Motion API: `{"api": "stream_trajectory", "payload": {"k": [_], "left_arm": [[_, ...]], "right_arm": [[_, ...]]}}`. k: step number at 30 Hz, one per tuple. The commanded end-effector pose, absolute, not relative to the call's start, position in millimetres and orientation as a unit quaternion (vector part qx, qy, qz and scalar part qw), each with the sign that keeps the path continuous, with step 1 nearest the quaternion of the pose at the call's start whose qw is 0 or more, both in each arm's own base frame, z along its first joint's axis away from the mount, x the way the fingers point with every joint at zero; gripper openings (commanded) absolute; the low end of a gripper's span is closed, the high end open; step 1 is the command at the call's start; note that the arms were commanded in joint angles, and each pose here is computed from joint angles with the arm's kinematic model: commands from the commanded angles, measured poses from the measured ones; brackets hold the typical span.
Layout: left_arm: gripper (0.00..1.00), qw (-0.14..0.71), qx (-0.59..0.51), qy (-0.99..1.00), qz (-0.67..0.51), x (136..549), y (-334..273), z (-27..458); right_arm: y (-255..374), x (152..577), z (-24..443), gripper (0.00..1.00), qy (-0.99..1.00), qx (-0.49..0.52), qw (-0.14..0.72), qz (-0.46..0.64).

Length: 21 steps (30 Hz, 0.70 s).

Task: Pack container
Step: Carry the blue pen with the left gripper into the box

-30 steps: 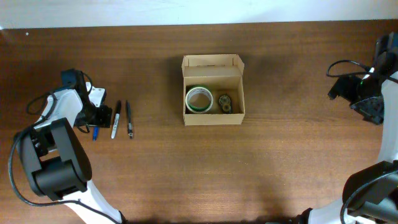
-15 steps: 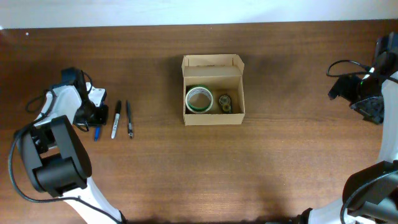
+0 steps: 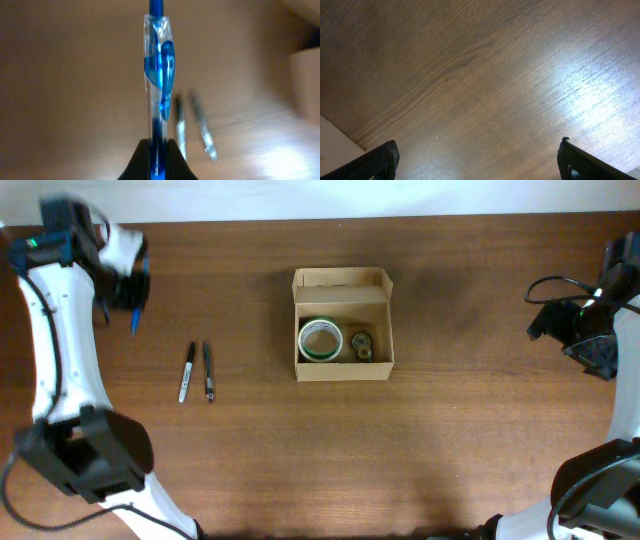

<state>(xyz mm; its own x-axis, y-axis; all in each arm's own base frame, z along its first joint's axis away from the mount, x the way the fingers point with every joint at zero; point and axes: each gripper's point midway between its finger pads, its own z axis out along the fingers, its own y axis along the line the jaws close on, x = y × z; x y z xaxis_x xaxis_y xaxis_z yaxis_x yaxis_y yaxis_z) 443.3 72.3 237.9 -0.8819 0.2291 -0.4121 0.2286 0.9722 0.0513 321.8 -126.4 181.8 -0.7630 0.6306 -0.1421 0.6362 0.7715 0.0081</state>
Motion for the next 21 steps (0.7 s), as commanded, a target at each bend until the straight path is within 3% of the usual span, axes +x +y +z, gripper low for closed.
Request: {"api": "stream_trajectory", "payload": {"k": [1,7,12,21], "left_arm": [[0.01,0.336,0.269,0.903,-0.008,436,-11,341],[0.02,0.338,0.477,0.811,-0.019,407,-129,354],[0.02,0.273,0.573,0.773,-0.024,393,-191,309],[0.02,0.147,0.654,0.740,-0.045,399,-237,201]], "right_arm": [[-128,321,178,0.99,0.938,0.341,0.063,-0.019],[-128,321,178,0.99,0.938,0.341,0.063,-0.019],[-128,321,178,0.99,0.938,0.341,0.063,-0.019],[-128,321,178,0.99,0.938,0.341,0.063,-0.019]]}}
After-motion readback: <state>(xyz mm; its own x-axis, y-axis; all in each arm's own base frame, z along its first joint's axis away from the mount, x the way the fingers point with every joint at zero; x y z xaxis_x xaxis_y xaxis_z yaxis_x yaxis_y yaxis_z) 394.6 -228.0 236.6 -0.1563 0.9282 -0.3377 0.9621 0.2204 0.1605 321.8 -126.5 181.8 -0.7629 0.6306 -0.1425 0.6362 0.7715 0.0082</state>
